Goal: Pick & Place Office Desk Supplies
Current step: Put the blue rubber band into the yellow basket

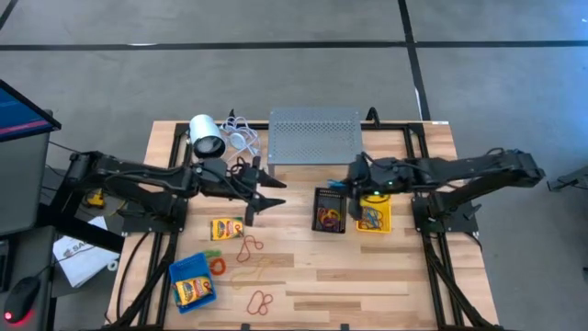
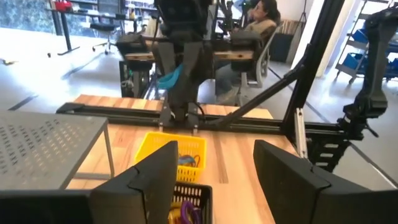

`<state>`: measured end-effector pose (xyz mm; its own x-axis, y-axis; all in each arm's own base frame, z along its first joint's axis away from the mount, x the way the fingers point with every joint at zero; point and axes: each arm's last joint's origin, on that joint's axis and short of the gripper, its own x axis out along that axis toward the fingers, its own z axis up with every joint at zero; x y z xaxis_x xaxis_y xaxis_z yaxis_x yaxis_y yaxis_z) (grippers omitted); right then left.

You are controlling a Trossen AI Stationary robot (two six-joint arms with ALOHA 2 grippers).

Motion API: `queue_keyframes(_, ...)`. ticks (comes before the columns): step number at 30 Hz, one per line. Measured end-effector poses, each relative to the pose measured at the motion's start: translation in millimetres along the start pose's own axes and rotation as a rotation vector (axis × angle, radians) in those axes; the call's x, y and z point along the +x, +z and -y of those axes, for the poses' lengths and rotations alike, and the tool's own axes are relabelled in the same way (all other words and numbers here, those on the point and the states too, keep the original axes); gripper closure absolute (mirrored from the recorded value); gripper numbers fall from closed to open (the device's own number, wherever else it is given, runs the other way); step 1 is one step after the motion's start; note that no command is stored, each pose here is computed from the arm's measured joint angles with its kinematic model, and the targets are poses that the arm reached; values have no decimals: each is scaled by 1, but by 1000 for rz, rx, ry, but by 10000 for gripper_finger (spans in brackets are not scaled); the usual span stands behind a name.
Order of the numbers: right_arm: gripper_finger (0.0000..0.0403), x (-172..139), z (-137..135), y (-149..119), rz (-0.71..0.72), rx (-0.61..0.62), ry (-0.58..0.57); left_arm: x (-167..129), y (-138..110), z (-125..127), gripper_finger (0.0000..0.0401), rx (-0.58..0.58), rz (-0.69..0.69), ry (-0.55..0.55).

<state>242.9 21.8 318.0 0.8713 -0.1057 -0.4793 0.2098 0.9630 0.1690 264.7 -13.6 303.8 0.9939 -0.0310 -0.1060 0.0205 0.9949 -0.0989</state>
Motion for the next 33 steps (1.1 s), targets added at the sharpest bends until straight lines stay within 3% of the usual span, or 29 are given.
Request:
queue_keyframes(6, 403, -34, 6, -26, -219, 151, -114, -18, 3, 0, 204, -14, -57, 6)
queue_keyframes(11, 403, -42, 0, -48, -393, 233, -188, -22, 2, 0, 212, -13, -91, 10)
queue_keyframes(24, 403, 0, -8, -108, -747, 192, -428, -22, -4, -1, 219, -7, -148, 16)
queue_keyframes(33, 403, 14, 11, -134, -785, 244, -405, -22, -8, -2, 219, -2, -166, 34)
